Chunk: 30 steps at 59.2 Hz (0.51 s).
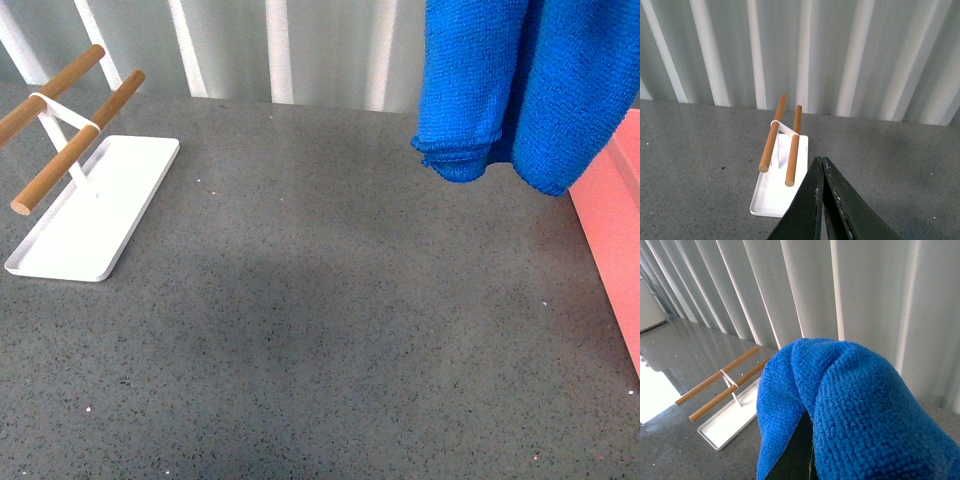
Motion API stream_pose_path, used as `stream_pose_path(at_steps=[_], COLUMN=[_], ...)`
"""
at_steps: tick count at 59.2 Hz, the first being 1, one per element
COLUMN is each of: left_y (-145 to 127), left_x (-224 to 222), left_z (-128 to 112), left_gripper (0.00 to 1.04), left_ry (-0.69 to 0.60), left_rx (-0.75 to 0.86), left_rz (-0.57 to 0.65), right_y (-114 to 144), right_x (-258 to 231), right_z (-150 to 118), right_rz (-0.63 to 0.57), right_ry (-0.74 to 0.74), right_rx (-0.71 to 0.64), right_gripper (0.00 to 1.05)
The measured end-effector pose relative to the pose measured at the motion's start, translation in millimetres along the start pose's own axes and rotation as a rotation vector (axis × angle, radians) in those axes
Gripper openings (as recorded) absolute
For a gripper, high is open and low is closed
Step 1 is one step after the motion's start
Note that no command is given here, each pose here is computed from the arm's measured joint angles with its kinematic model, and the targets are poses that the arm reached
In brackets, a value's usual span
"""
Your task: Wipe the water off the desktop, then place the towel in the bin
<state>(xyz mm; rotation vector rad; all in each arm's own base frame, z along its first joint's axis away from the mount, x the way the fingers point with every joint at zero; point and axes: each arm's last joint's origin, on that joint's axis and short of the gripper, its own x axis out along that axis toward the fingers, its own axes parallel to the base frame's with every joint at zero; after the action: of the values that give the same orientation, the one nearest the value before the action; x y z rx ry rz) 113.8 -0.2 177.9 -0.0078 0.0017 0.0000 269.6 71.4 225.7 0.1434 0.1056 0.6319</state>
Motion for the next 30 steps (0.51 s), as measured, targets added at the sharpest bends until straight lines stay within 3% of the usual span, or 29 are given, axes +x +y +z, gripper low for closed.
stream_pose_path(at_steps=[30], left_y=[0.0], left_x=[-17.4], left_z=[-6.2], left_gripper=[0.04], left_ry=[-0.026], left_rx=[0.001], left_rz=[-0.002], right_y=[0.5], right_x=[-1.4], right_z=[1.0], right_rz=[-0.002], right_ry=[0.006], right_rx=[-0.001], right_gripper=[0.04])
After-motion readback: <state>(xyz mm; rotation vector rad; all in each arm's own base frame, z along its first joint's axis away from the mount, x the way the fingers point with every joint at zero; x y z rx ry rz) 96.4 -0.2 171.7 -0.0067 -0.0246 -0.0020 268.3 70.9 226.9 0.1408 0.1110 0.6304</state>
